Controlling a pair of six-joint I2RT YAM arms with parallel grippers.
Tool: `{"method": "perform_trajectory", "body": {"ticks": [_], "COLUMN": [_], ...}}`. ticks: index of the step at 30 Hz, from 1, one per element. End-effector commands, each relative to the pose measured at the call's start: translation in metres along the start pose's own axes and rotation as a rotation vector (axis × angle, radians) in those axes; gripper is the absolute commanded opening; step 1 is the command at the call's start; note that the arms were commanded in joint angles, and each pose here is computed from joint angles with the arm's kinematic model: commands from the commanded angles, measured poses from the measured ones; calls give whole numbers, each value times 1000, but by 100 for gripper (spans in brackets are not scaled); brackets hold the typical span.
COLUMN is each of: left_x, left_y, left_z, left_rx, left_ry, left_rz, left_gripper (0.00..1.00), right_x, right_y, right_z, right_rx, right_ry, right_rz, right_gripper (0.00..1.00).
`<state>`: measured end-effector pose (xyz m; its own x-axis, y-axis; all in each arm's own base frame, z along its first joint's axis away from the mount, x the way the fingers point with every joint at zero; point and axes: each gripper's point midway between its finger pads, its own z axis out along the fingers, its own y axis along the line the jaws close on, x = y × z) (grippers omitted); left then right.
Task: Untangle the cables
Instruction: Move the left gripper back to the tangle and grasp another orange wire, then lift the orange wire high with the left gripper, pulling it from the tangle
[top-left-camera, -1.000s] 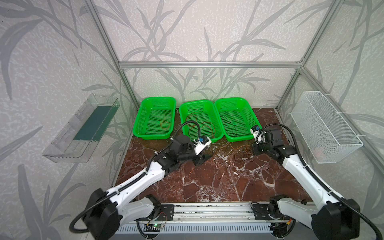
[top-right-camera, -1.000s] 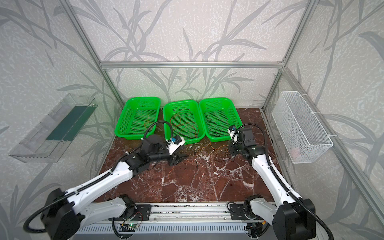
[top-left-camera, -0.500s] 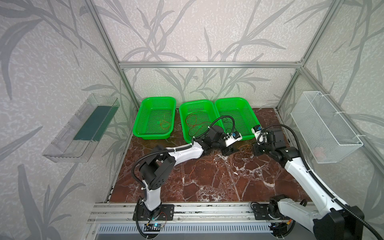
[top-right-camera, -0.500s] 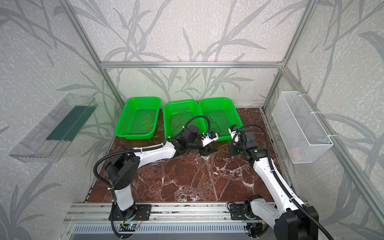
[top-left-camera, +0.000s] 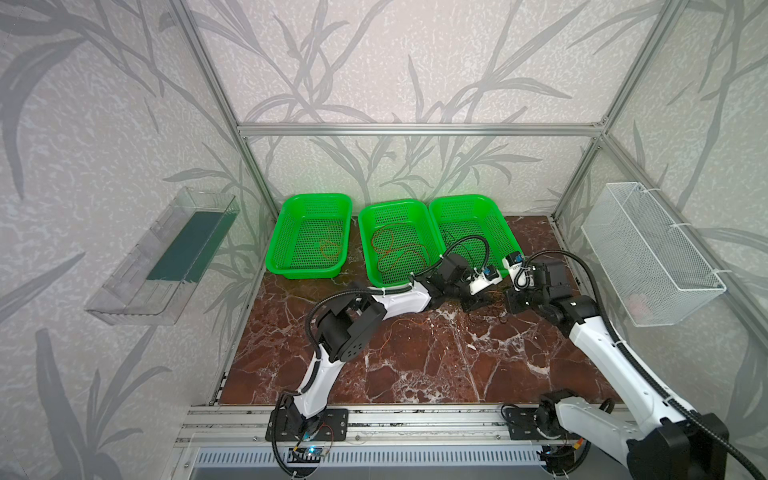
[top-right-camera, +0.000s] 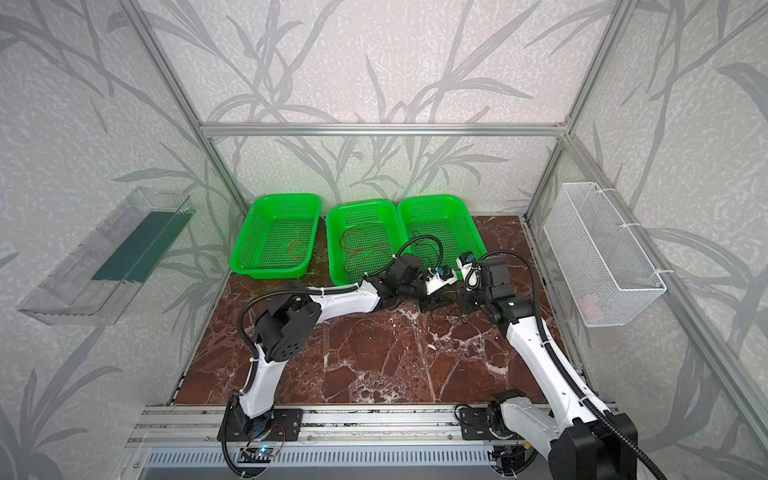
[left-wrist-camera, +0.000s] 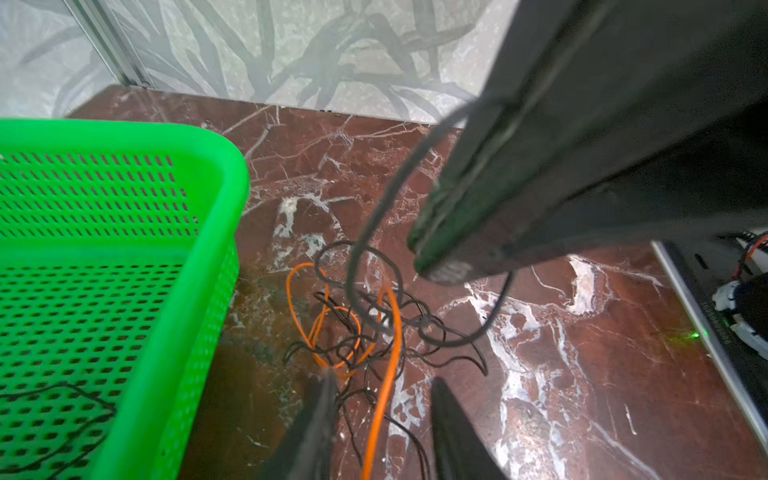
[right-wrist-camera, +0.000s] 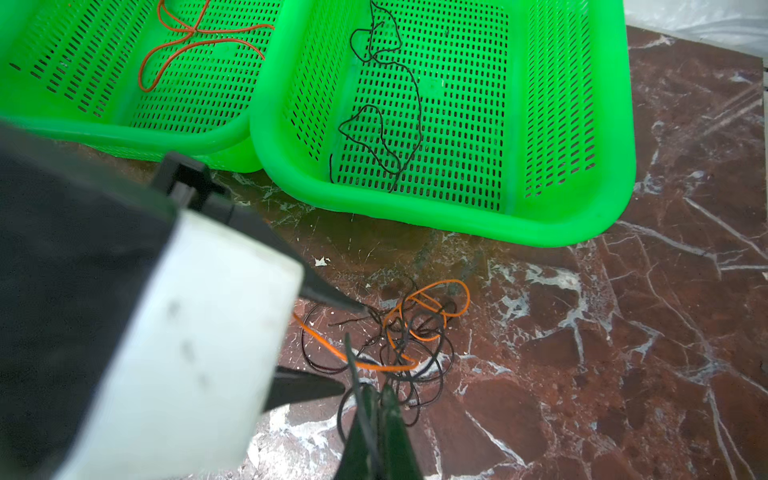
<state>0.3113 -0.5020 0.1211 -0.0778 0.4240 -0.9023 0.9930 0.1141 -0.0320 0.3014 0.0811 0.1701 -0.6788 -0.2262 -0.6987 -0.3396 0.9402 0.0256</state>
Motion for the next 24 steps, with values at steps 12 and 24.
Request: {"method": "perform_trajectory", "body": {"ticks": [12, 24], "left_x": [-118, -204], "left_y": [-37, -44], "left_z": [-125, -290], "left_rx": [-101, -383], "left_ry": [-177, -335], "left_rz": [238, 329], "left_gripper": [0, 0], "right_x": [30, 61], "right_y": [-33, -47], "right_z": [22, 55], "right_rx": [100, 122], "right_ry": [70, 219], "right_rz": [66, 88], "right_gripper": [0, 0]}}
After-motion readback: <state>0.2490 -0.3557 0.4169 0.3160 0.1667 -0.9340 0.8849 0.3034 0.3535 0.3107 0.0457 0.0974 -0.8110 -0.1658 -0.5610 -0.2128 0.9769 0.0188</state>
